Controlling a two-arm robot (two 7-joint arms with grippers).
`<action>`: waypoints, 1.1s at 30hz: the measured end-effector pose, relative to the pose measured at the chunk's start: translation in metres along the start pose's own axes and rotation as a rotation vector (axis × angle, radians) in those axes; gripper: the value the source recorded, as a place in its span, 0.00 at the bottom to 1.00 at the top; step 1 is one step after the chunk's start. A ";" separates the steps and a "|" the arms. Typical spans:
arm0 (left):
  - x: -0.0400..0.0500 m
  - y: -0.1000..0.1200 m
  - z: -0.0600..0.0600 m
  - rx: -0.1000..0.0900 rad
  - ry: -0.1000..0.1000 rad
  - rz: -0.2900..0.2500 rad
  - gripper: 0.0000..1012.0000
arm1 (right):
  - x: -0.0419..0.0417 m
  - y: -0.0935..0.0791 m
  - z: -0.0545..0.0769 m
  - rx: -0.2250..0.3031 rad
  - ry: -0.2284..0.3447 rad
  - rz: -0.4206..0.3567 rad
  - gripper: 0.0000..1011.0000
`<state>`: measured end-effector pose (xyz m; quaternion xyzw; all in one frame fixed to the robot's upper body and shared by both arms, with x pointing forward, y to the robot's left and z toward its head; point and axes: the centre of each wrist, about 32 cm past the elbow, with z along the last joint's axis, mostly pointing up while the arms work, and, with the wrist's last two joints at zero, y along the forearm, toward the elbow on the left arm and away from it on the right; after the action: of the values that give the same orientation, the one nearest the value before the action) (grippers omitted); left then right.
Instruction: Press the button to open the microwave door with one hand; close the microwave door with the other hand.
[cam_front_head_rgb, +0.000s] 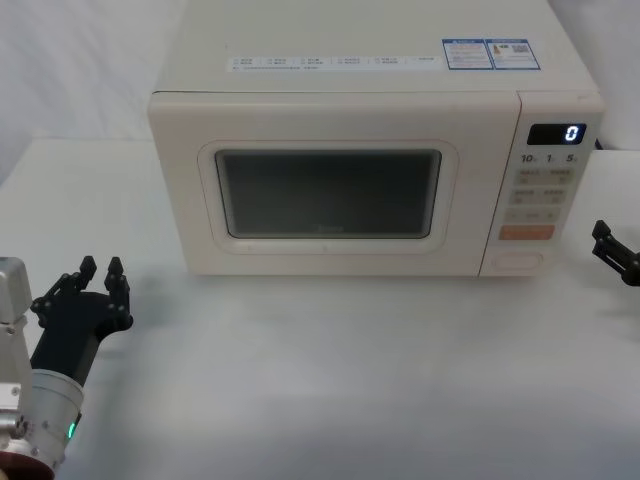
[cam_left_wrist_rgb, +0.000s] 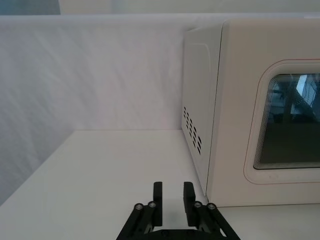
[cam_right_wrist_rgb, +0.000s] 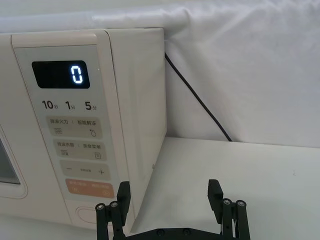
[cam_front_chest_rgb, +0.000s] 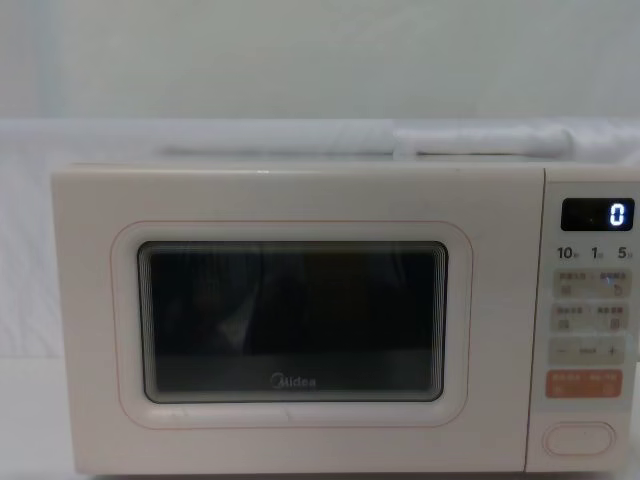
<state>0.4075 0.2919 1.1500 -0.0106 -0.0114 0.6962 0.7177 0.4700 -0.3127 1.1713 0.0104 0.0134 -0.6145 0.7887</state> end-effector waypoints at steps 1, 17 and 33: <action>0.0000 0.000 0.000 0.000 0.000 0.000 0.31 | 0.0000 0.000 0.000 0.000 0.000 0.000 0.99; 0.0000 0.000 0.000 0.000 0.000 0.000 0.79 | 0.0000 0.000 0.000 0.000 0.000 0.000 0.99; 0.0000 0.000 0.000 0.000 0.000 0.000 0.99 | 0.0000 0.000 0.000 0.000 0.000 0.000 0.99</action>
<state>0.4075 0.2919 1.1501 -0.0106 -0.0116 0.6962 0.7177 0.4700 -0.3127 1.1713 0.0103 0.0134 -0.6145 0.7887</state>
